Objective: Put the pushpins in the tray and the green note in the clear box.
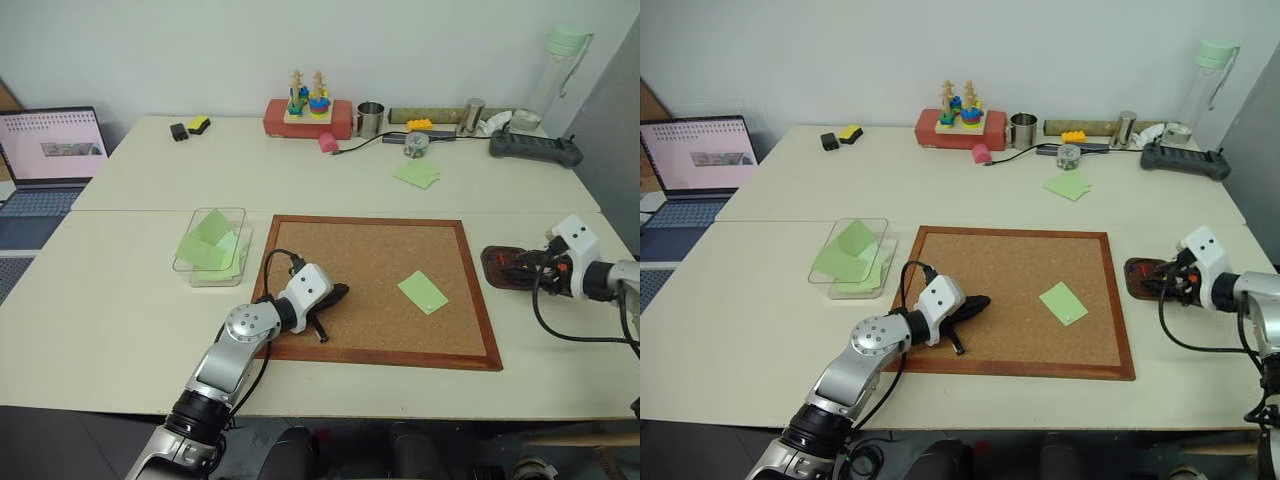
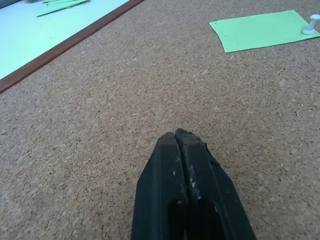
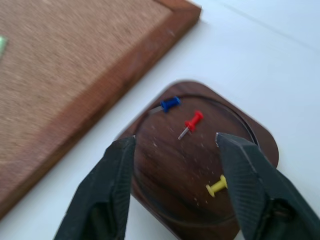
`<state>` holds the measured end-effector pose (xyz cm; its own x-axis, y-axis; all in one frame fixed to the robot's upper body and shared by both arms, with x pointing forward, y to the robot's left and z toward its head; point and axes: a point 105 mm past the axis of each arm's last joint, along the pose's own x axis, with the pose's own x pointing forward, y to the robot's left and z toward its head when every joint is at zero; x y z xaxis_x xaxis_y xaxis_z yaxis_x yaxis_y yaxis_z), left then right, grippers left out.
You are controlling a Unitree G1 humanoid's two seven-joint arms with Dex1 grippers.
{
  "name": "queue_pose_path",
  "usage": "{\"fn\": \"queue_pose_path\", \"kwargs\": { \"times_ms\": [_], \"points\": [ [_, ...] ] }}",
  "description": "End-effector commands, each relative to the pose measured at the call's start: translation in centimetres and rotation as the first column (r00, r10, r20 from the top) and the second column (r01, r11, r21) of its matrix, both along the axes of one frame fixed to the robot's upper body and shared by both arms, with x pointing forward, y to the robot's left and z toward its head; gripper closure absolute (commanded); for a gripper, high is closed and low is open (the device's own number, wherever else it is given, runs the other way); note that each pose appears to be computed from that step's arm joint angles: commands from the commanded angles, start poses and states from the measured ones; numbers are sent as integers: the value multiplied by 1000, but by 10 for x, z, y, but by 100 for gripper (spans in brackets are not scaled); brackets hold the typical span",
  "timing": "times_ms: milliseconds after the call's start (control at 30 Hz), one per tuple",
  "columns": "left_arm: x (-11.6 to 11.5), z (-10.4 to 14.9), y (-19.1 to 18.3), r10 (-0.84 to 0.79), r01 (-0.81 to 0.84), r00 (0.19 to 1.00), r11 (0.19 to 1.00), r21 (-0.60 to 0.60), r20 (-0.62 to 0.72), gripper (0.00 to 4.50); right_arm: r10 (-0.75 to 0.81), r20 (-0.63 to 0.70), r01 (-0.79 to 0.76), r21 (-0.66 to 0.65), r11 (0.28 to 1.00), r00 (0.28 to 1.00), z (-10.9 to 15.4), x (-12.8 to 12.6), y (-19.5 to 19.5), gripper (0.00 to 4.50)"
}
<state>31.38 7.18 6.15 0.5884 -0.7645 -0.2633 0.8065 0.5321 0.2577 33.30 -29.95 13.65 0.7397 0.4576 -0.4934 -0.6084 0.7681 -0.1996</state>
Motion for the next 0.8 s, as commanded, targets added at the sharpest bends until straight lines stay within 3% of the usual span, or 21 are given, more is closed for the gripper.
{"fn": "queue_pose_path", "kwargs": {
  "times_ms": [33,300,533,800],
  "points": [
    [-12,-37,12,23,-12,992,996,85,-127,450,272,51,-266,-110,958,961,26,-28,33,160],
    [-10,-37,12,16,-4,992,996,90,-128,450,502,69,-495,-97,863,862,2,-60,105,160],
    [-11,-37,10,10,2,992,996,90,-126,450,534,71,-530,-67,845,843,-23,-55,130,160],
    [-11,-36,11,12,0,992,996,92,-124,450,519,78,-518,-37,854,851,-32,-45,134,160]
  ]
}}
